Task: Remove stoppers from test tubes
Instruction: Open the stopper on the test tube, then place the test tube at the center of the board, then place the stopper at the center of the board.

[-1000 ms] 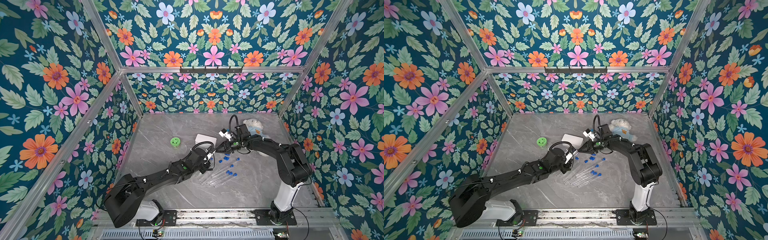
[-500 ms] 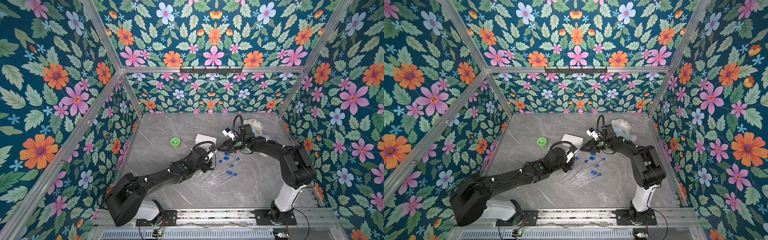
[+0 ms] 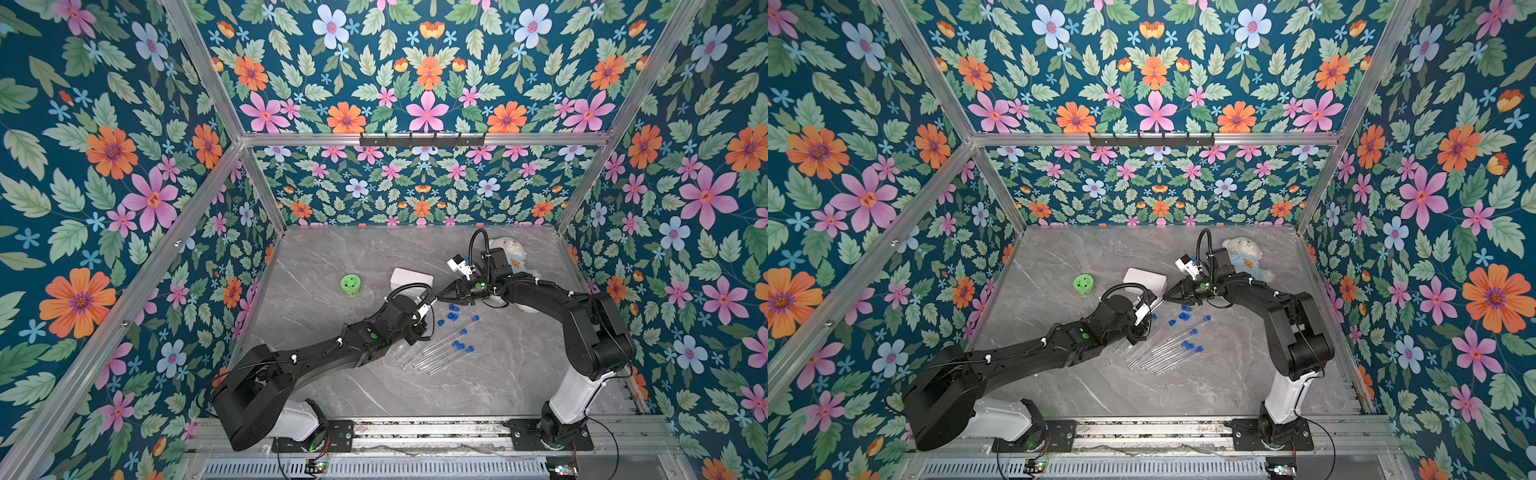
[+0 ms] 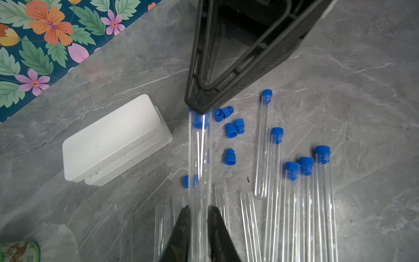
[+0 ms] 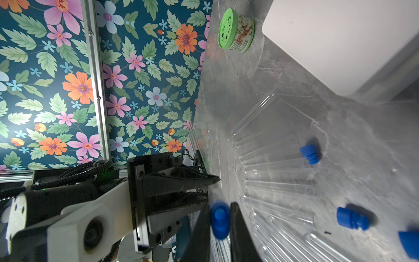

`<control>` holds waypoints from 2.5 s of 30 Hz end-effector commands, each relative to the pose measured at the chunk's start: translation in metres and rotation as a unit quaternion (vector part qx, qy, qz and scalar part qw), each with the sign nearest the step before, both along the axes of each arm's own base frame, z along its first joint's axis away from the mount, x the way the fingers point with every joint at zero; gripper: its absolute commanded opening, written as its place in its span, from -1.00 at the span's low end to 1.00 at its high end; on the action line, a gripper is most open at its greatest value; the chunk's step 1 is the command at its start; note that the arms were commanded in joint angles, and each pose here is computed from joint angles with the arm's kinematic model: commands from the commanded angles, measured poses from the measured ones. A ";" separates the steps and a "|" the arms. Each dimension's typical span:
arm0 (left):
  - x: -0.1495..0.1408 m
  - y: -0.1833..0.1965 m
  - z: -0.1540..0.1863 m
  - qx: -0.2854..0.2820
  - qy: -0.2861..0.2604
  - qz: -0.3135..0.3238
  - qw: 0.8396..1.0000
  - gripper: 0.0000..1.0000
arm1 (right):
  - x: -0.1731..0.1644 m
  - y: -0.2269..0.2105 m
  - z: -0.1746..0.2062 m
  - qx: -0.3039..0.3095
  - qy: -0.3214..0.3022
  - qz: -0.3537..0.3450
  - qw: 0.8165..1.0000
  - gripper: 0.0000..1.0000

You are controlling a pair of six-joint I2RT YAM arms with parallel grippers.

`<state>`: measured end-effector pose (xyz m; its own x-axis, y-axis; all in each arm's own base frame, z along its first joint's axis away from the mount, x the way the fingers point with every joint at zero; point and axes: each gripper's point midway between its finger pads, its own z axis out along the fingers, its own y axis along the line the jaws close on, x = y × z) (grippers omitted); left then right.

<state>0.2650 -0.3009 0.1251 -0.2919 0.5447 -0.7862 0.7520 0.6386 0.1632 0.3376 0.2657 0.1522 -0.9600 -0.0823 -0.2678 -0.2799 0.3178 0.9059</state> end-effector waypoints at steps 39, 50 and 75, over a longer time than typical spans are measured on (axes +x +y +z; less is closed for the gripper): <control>-0.026 0.004 -0.048 0.079 0.070 -0.007 0.994 -1.00 | 0.034 -0.060 -0.055 -0.239 -0.049 -0.098 0.965 -0.96; -0.030 0.006 -0.059 0.075 0.090 0.004 0.993 -1.00 | 0.032 -0.062 -0.077 -0.316 -0.054 -0.082 0.944 -0.92; -0.041 0.002 -0.072 0.067 0.109 -0.005 0.992 -1.00 | 0.027 -0.047 -0.092 -0.350 -0.056 -0.052 0.933 -0.79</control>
